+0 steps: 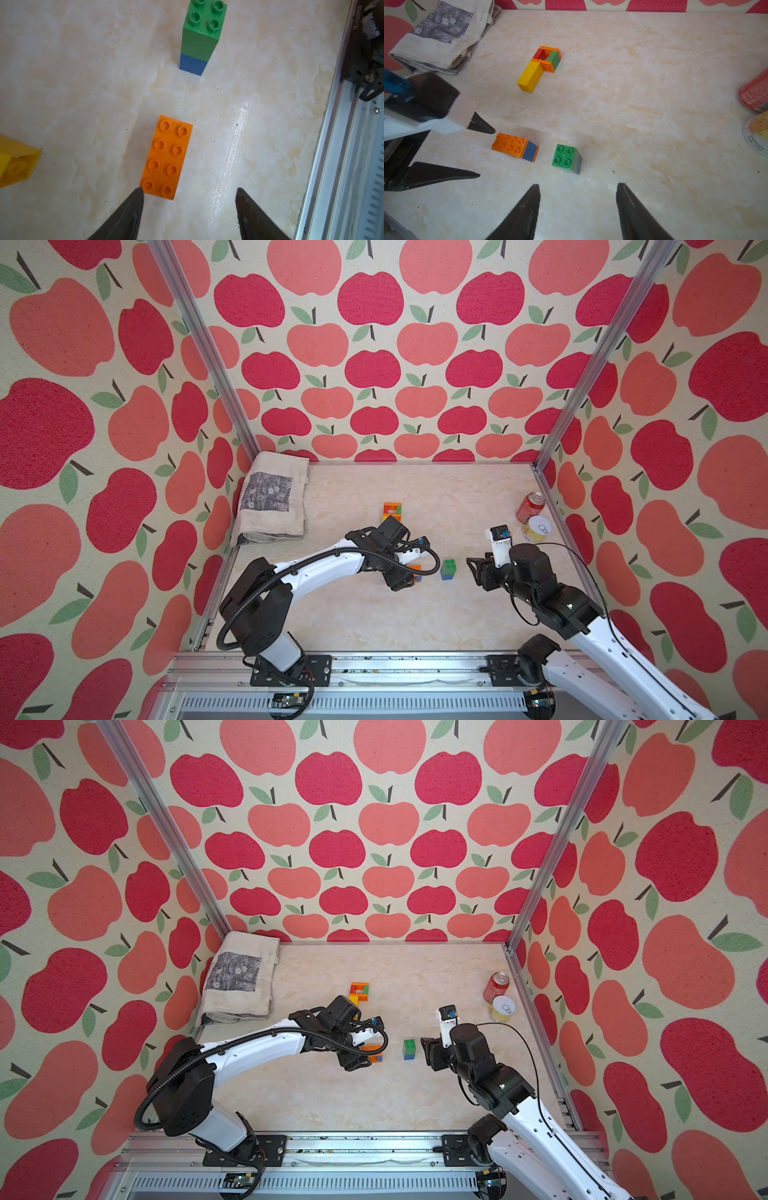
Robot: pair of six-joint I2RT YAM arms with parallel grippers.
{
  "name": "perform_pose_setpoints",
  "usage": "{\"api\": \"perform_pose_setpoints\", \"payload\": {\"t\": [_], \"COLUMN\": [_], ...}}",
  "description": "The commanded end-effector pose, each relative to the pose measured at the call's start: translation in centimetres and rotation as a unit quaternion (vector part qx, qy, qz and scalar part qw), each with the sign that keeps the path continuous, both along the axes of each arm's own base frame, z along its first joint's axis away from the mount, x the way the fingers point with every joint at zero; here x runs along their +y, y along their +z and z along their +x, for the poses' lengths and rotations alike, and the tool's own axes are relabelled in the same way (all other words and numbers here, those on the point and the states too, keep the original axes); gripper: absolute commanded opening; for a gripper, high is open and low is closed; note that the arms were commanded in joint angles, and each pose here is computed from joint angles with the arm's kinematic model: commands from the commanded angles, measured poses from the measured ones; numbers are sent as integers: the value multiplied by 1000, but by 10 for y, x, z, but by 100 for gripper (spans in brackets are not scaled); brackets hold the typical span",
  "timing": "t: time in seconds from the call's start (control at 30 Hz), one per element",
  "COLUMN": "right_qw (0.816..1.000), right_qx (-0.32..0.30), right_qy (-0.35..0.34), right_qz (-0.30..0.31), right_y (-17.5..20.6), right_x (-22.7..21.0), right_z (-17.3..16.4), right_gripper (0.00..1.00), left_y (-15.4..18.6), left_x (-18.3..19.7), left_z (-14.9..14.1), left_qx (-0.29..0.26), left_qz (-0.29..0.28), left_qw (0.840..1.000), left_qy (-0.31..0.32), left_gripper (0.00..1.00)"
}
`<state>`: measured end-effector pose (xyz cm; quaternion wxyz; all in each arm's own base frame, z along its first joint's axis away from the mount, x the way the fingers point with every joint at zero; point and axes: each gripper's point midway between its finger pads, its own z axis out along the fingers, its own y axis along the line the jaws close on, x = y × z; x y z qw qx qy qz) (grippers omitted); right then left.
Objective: Assemble the letter p with lego
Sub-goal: Pick up the lego brick from the center of the board.
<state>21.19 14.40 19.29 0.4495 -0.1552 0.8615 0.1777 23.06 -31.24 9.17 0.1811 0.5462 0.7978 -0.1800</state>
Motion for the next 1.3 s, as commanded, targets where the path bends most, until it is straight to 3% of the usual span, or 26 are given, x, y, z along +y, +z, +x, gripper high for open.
{"api": "perform_pose_setpoints", "payload": {"t": [0.0,0.27,0.5,0.7,1.0,1.27], "right_qw": [998,997,997,996,991,988], "right_qx": [-59,-77,-78,-83,-104,-108], "right_qy": [-4,3,6,-21,-80,-107], "right_qz": [29,19,21,17,31,38], "right_y": [17,11,10,12,14,5], "right_x": [-3,-7,-5,-17,-42,-56], "right_z": [2,-2,-1,-1,-5,-11], "right_gripper": [62,63,63,63,62,62], "left_y": [-12,-34,-39,-34,10,62], "left_x": [10,-1,-4,-2,-10,-24], "left_z": [11,7,14,10,9,19], "left_qx": [-12,7,-4,2,-19,-35], "left_qz": [69,95,104,105,74,57], "left_qw": [997,994,993,993,994,995], "left_qy": [-11,-48,-50,-60,-80,-76], "left_gripper": [69,66,42,35,27,26]}}
